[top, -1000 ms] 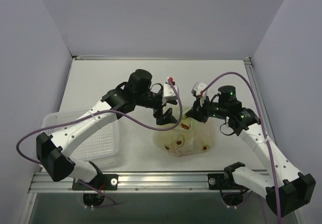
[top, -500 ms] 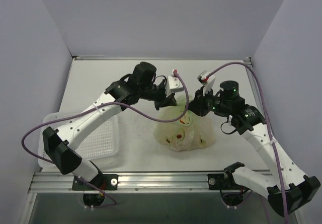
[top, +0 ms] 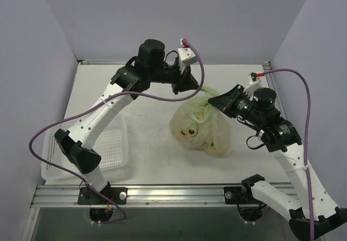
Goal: Place the fake fruits into the plastic bag and tie a complex knot
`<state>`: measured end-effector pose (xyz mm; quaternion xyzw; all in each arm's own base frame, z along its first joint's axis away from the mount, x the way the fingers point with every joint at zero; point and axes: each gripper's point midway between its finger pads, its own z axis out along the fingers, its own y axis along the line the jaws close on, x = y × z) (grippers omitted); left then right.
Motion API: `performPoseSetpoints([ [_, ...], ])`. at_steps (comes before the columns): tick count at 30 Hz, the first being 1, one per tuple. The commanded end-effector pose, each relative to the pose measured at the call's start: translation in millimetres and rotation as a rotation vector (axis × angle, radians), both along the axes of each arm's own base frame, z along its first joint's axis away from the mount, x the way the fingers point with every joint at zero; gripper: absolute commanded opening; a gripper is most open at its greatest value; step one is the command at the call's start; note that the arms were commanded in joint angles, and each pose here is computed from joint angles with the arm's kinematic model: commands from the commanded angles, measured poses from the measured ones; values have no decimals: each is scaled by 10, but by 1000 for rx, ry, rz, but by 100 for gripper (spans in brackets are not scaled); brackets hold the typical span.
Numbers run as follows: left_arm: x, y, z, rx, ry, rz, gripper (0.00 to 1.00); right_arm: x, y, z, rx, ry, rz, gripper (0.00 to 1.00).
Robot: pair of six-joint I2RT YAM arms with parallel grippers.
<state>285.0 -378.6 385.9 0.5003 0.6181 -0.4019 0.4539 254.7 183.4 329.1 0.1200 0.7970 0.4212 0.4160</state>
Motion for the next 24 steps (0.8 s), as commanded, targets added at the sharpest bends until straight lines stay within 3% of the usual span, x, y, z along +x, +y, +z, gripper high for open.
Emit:
performPoseSetpoints([
  [1, 40, 57, 290, -72, 60, 47, 0, 82, -219, -85, 133, 123, -207, 0],
  [6, -142, 27, 123, -102, 337, 75, 0, 236, -552, -728, 173, 284, -388, 0],
  [8, -229, 19, -182, -85, 478, 85, 0, 231, -559, -936, 146, 309, -389, 0],
  [11, -300, 19, -327, -126, 557, 140, 0, 264, -514, -1079, 141, 322, -375, 0],
  [12, -335, 43, -558, -112, 582, 169, 0, 265, -501, -1154, 136, 331, -371, 0],
  [16, -378, 72, -1060, -86, 611, 273, 0, 310, -420, -1223, 111, 296, -335, 0],
  [24, -596, -200, -1552, -5, 600, 279, 0, 294, -244, -1153, 100, 214, -228, 0],
])
